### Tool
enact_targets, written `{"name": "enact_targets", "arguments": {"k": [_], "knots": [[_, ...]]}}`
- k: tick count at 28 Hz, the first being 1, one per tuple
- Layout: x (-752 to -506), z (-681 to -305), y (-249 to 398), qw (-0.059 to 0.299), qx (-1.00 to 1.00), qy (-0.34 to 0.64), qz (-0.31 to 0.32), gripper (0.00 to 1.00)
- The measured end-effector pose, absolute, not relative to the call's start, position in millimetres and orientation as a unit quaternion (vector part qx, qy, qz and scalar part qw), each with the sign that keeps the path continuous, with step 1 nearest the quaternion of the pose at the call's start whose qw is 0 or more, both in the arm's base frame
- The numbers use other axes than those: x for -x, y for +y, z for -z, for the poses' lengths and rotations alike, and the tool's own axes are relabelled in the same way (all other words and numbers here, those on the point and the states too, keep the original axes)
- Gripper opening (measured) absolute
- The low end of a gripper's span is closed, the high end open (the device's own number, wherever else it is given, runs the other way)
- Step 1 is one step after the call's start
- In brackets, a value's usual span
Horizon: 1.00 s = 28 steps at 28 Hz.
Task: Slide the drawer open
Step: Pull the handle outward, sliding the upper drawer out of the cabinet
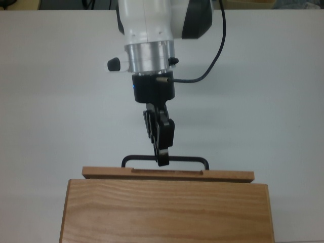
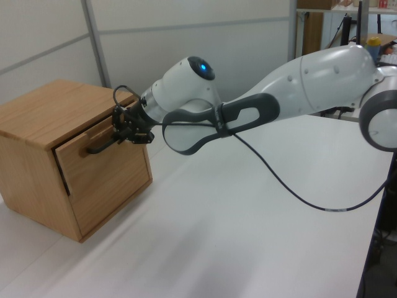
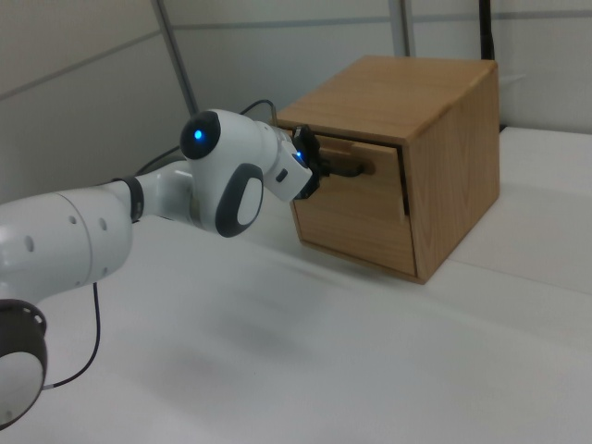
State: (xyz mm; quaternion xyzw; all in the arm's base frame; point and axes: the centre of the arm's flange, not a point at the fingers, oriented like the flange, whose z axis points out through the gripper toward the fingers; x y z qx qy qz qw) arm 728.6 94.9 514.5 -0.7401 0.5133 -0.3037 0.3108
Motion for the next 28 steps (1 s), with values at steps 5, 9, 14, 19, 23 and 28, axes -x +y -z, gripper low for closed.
{"name": "enact_targets", "arguments": {"k": [5,9,14,19,23,28], "knots": [[-717.4,-524.5,94.9,0.286,0.756,0.520,0.278,0.21],[-708.0,-532.5,95.2,0.267,0.767,0.524,0.256,0.21],[-692.5,-542.5,95.6,0.239,0.782,0.530,0.227,0.21],[-675.3,-553.0,96.1,0.205,0.798,0.534,0.191,0.21],[-660.7,-560.0,96.2,0.174,0.813,0.533,0.160,0.21],[-642.7,-567.1,96.4,0.138,0.831,0.525,0.123,0.21]]}}
